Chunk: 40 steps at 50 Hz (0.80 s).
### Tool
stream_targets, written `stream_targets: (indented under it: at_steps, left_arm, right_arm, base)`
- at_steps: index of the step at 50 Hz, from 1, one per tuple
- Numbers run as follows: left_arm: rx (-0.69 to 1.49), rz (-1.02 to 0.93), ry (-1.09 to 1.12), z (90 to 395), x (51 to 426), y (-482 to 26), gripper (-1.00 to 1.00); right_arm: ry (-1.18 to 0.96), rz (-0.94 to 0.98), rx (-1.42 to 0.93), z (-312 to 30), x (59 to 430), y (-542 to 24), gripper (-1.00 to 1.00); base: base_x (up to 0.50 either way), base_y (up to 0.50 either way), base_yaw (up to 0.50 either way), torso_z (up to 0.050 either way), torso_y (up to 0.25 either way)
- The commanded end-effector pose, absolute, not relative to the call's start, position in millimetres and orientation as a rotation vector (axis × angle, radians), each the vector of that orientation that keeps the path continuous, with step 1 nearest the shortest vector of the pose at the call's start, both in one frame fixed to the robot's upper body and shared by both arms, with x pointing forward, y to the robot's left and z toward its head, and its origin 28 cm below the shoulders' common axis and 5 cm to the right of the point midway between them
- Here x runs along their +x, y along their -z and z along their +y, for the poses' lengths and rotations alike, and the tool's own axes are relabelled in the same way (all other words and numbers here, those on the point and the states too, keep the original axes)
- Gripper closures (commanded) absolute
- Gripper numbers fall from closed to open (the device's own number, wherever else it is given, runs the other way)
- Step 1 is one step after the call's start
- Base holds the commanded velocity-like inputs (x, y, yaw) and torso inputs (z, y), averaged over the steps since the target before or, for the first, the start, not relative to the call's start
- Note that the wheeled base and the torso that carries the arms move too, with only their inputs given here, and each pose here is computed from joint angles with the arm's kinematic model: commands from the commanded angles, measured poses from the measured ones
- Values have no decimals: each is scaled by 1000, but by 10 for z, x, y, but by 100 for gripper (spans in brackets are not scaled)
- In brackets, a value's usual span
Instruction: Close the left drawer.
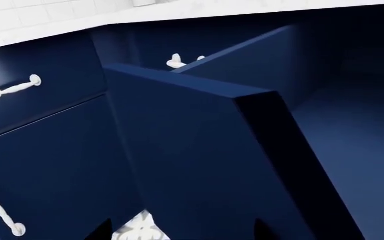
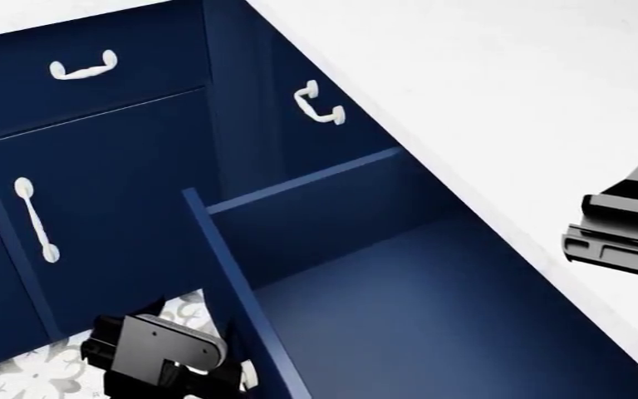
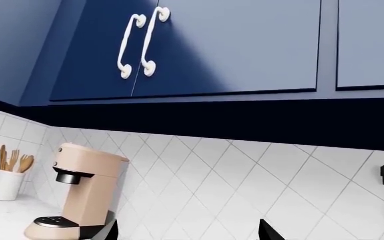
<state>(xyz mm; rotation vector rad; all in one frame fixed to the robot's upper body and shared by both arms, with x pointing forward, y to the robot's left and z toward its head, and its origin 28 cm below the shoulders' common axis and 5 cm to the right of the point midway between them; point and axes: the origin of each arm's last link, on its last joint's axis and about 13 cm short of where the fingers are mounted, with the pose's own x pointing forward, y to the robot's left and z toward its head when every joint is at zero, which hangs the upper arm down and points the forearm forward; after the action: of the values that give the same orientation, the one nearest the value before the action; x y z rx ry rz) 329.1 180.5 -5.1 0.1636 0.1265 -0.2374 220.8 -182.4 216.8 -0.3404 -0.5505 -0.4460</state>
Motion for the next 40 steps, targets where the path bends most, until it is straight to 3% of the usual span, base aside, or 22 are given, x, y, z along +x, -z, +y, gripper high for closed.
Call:
stream_targets:
  at_steps: [1, 40]
  left_arm:
    - [322, 139, 624, 1313, 3058, 158, -100]
    - [360, 127, 739, 1154, 2856, 181, -100]
  right_arm:
    - [454, -551, -341, -1840, 2181, -2174, -100]
    - [449, -550, -339, -1825, 2161, -2162, -100]
  base:
    - [0, 0, 0, 0, 0]
    - [0, 0, 0, -1, 0]
